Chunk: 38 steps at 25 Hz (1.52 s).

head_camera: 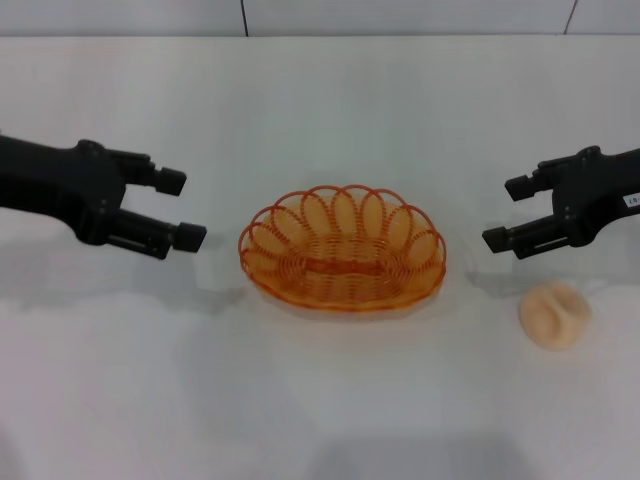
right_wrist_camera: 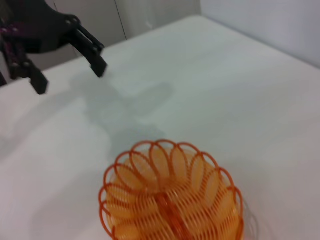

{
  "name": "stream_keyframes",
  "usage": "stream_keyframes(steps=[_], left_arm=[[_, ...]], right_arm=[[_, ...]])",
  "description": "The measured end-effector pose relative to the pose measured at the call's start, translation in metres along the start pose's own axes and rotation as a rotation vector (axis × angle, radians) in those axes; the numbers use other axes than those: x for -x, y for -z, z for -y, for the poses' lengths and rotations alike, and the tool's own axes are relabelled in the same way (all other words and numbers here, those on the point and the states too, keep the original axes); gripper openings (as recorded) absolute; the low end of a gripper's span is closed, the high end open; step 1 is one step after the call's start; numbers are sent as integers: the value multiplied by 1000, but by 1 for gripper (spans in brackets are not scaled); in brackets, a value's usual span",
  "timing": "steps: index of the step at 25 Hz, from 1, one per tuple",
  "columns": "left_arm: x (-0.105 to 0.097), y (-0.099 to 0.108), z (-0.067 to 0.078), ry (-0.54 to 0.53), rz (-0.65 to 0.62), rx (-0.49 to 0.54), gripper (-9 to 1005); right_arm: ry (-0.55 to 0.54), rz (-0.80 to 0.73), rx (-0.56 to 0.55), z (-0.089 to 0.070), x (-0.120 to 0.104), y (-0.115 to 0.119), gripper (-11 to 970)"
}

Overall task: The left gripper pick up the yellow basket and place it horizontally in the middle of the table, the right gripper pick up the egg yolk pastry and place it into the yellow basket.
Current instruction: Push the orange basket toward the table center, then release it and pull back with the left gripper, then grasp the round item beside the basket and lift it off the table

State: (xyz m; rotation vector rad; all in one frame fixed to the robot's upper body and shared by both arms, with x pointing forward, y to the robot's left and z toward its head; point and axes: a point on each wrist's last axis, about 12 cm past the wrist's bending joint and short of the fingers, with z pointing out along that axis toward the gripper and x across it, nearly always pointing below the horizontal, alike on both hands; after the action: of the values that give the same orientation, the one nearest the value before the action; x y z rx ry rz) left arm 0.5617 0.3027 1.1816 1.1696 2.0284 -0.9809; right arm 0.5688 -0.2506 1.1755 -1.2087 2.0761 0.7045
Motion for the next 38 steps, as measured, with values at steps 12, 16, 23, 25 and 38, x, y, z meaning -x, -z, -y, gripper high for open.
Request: stream_keyframes(steps=[12, 16, 23, 25, 38], left_arm=[[-18, 6, 10, -1, -103, -3, 888], [-19, 5, 10, 1, -105, -2, 888], [-17, 2, 10, -3, -108, -1, 888], [-16, 1, 10, -5, -109, -2, 888], [-16, -1, 8, -11, -110, 3, 888]], right_arm=[[-114, -180, -82, -3, -10, 3, 800], [-126, -276, -115, -8, -9, 1, 799], [-141, -389, -143, -14, -9, -9, 800], [-138, -392, -141, -15, -9, -12, 800], [-130, -378, -138, -20, -4, -12, 790]])
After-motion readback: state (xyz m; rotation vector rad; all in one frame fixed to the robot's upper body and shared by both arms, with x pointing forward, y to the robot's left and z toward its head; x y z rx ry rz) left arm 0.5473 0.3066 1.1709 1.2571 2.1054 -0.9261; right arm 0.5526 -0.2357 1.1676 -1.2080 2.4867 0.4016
